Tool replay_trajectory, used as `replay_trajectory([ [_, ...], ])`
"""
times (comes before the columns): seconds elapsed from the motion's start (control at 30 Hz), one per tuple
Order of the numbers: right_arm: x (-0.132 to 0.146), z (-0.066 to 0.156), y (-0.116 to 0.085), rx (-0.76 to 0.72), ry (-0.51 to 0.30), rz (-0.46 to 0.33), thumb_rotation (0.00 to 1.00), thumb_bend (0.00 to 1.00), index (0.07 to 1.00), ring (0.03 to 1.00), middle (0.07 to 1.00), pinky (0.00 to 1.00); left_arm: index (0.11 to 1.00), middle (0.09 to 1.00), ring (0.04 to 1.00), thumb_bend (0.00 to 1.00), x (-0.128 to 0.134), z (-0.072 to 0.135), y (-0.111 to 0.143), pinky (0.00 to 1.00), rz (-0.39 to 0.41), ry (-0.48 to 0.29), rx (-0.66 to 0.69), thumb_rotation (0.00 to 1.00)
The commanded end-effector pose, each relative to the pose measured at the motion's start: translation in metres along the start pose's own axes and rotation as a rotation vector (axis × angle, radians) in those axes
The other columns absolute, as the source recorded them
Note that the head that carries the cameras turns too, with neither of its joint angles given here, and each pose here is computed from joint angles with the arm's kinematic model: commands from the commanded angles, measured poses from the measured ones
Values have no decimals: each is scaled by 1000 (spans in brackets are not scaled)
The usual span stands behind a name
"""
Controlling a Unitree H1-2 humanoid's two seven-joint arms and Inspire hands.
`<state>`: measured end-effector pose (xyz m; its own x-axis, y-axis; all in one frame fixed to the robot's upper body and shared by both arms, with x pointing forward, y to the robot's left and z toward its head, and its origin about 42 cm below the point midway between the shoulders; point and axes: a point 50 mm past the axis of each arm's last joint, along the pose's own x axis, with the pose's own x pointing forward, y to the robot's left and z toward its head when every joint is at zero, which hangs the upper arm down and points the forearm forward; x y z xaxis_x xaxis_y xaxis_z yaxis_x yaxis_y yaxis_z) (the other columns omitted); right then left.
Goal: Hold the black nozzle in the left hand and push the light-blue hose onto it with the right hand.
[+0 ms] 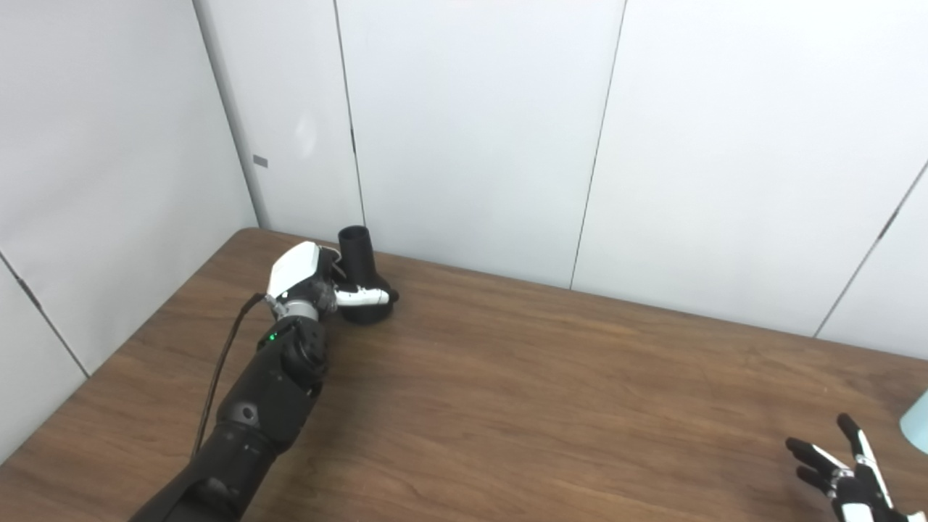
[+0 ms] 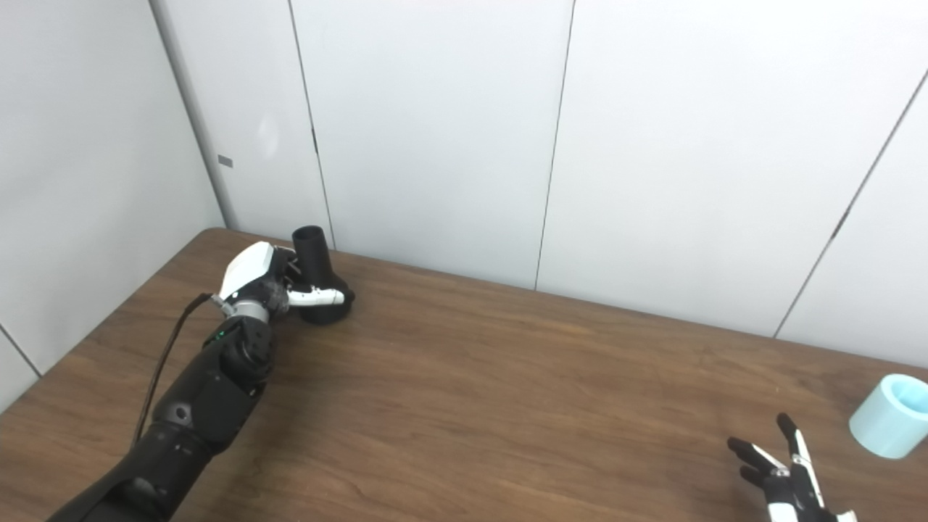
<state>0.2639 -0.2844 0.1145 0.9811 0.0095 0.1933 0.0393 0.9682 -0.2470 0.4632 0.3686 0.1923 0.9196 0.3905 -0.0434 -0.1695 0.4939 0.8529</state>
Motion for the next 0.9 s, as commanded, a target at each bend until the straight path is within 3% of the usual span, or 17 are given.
replay_trajectory([
  [0.0,-28,-22,4,26,81,-7,1000,449,971,829,796,808,478,539,560,516,-1,8,1,515,0,-26,-13,0],
  [0.1,-28,-22,4,26,84,-10,1000,452,970,828,796,804,486,507,522,521,-2,8,1,459,2,-27,-20,0],
  [0.37,-26,-22,8,11,88,-13,1000,453,959,810,765,782,492,488,528,522,-17,13,-3,470,17,-86,4,0],
  [0.5,-26,-21,10,20,90,-16,1000,466,960,821,767,789,500,466,492,523,-34,16,-8,414,22,-136,29,0],
  [0.63,-25,-21,12,11,92,-12,1000,464,961,814,758,794,515,418,391,518,-54,18,-16,301,32,-204,70,0],
  [0.87,-25,-22,15,10,89,-15,1000,458,955,795,746,786,537,453,408,501,-93,31,-23,408,10,-286,91,0],
])
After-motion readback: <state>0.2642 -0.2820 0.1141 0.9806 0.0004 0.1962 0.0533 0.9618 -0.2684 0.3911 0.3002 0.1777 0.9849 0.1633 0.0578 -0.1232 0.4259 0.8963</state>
